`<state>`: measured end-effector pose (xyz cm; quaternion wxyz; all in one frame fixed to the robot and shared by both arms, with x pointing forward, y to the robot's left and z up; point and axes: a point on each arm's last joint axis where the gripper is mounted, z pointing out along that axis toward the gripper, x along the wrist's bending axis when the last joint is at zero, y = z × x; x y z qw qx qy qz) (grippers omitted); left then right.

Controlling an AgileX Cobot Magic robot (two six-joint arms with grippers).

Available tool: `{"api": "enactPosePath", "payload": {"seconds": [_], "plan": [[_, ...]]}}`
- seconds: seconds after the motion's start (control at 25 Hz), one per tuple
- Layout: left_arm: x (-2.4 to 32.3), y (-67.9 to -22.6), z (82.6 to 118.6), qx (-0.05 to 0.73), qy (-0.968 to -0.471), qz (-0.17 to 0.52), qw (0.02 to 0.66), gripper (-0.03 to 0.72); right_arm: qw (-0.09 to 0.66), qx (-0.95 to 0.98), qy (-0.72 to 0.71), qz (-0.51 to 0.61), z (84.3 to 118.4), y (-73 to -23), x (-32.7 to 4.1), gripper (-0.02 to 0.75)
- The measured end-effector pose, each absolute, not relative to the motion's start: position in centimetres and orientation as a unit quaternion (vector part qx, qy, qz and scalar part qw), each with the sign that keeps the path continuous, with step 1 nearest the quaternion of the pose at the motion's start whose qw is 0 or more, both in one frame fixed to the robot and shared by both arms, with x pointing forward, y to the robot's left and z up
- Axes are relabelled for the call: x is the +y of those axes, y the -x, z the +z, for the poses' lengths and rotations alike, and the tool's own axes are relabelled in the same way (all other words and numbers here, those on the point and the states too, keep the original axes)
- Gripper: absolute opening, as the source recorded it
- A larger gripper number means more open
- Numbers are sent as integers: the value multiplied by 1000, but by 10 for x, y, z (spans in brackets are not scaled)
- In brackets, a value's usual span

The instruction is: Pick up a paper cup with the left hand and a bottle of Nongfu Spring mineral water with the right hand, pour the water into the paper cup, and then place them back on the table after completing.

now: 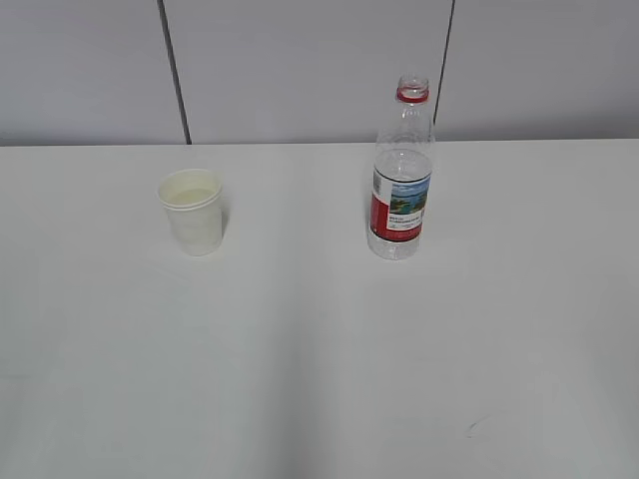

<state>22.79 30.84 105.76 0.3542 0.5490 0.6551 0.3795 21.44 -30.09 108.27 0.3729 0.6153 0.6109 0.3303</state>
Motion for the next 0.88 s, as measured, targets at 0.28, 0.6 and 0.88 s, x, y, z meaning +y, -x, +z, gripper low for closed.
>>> {"api": "enactPosePath", "payload": {"seconds": [0.28,0.6,0.88], "plan": [[308,-228,1058,655,-549,380,354,238,395,604,-609,330,1058,-222,-304,587],[308,-228,1058,655,-549,380,354,238,399,609,-615,301,1047,-227,-307,587],[308,-228,1058,655,-549,380,354,238,399,610,-617,297,1046,-227,-308,587]]}}
